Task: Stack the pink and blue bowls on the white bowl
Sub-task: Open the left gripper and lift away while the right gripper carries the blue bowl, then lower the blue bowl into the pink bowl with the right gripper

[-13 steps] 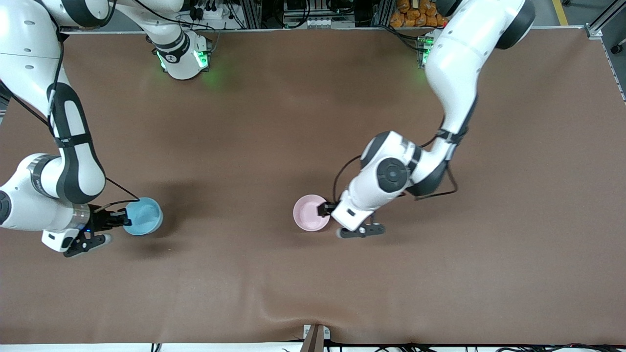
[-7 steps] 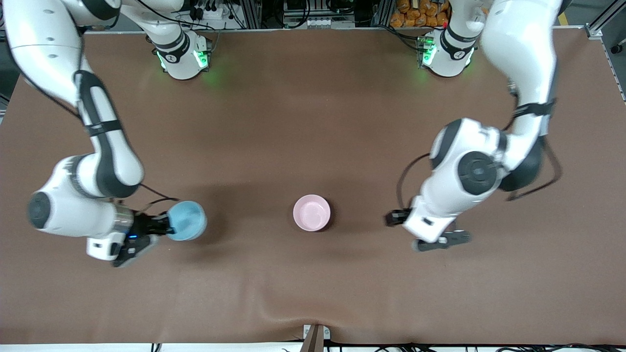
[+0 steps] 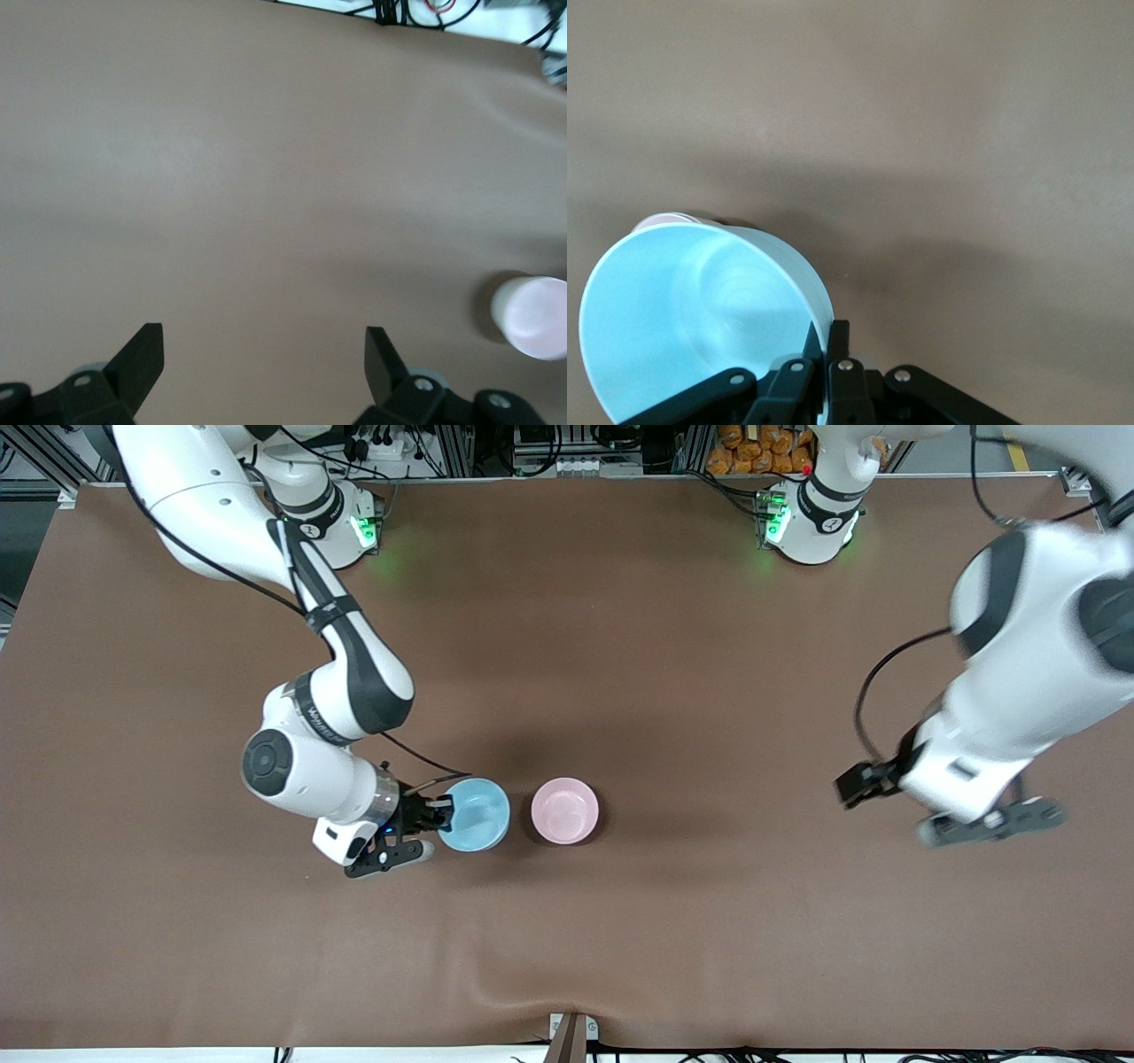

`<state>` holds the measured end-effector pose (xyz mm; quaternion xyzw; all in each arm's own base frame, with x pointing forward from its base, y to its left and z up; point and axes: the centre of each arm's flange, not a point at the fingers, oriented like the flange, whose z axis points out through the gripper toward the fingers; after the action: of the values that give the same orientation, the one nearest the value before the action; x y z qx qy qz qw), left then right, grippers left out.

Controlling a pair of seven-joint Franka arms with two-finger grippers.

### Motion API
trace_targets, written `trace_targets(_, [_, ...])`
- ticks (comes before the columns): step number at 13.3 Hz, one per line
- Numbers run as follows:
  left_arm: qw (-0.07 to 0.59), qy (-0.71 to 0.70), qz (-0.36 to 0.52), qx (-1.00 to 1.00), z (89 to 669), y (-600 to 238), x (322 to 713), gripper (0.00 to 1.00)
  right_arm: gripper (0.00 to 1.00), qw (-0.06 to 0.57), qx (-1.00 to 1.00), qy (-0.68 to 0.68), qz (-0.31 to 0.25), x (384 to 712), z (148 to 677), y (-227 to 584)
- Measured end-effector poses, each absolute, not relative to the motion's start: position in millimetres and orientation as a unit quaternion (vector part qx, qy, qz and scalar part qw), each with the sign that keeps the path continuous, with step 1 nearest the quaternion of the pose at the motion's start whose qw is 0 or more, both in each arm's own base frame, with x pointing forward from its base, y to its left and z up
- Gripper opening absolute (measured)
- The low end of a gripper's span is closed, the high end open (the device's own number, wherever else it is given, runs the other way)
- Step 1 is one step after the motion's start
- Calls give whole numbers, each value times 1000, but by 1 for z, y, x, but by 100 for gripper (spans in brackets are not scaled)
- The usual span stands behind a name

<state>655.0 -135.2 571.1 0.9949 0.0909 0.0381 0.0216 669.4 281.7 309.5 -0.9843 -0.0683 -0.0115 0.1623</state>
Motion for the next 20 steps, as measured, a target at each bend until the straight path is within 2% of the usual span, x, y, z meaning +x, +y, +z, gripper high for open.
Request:
trace_targets(3, [35, 103, 35, 993, 610, -109, 617, 100, 4, 165, -986, 0, 11, 651, 309, 322])
trace_targets(7, [29, 113, 28, 993, 610, -98, 583, 100, 4, 173, -982, 73, 11, 625, 310, 379])
trace_targets(10, [25, 119, 16, 992, 591, -85, 578, 100, 4, 183, -978, 101, -15, 629, 305, 379])
trace_targets(13, [24, 110, 18, 993, 584, -85, 570, 100, 4, 175, -976, 129, -8, 635, 289, 365])
trace_targets(20, [29, 86, 20, 996, 584, -78, 566, 100, 4, 122, -974, 190, -5, 594, 266, 425])
